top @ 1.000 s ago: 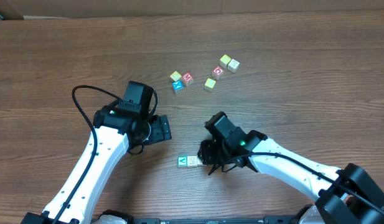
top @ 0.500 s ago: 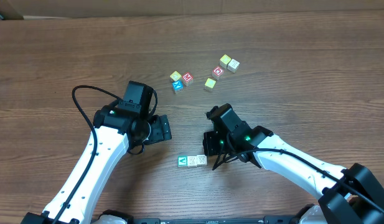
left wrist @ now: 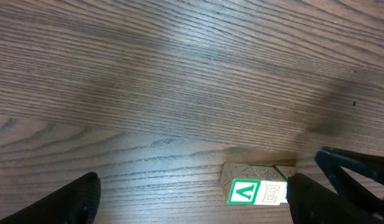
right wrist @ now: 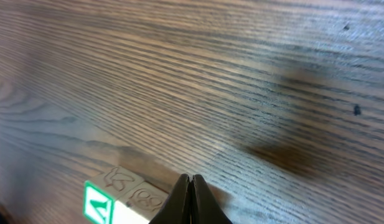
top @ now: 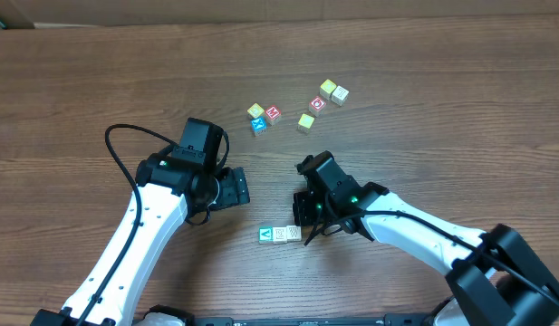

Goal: Flip 3 blocks

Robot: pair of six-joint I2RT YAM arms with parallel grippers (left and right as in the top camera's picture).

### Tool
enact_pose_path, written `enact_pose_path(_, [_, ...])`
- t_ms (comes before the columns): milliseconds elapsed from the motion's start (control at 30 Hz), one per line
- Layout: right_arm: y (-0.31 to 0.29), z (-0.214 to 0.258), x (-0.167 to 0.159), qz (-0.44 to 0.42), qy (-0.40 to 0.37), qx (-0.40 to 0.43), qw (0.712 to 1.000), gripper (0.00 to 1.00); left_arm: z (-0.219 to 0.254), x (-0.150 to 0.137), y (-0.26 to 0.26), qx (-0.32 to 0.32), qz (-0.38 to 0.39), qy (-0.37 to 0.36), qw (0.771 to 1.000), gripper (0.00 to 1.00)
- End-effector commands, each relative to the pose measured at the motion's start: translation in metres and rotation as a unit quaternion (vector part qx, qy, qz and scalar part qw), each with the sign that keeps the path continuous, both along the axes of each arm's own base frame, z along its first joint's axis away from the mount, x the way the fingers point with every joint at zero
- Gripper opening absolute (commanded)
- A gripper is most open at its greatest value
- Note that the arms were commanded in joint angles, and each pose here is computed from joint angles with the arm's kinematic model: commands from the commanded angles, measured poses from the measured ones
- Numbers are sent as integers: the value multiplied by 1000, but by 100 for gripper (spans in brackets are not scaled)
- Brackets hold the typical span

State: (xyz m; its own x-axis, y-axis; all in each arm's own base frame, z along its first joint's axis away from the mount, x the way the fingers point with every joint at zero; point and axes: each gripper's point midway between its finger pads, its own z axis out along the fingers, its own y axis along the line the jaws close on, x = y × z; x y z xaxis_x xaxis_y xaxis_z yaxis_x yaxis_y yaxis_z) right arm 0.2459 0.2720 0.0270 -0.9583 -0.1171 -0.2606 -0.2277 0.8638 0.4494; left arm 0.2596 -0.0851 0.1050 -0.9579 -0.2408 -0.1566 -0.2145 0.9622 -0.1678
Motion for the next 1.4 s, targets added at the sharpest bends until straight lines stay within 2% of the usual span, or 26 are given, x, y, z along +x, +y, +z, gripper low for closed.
enact_pose_path(0, [12, 7, 6, 10, -9, 17, 1000, 4, 10, 5, -2, -6, -9, -16, 1000, 88])
enact_pose_path(400, [21, -7, -4, 30, 27, 35, 999, 4, 9, 4, -2, -5, -9, -13, 1000, 88])
enact_pose_path(933, [33, -7, -20, 55, 31, 37, 997, 4, 9, 2, -1, -4, -9, -9, 1000, 88])
enact_pose_path(1200, [30, -8, -15, 45, 24, 29, 998, 4, 9, 1, -1, -4, -9, -7, 1000, 88])
enact_pose_path(1367, [23, -1, 8, 15, 9, 32, 999, 4, 9, 1, -1, -4, -9, -7, 1000, 88])
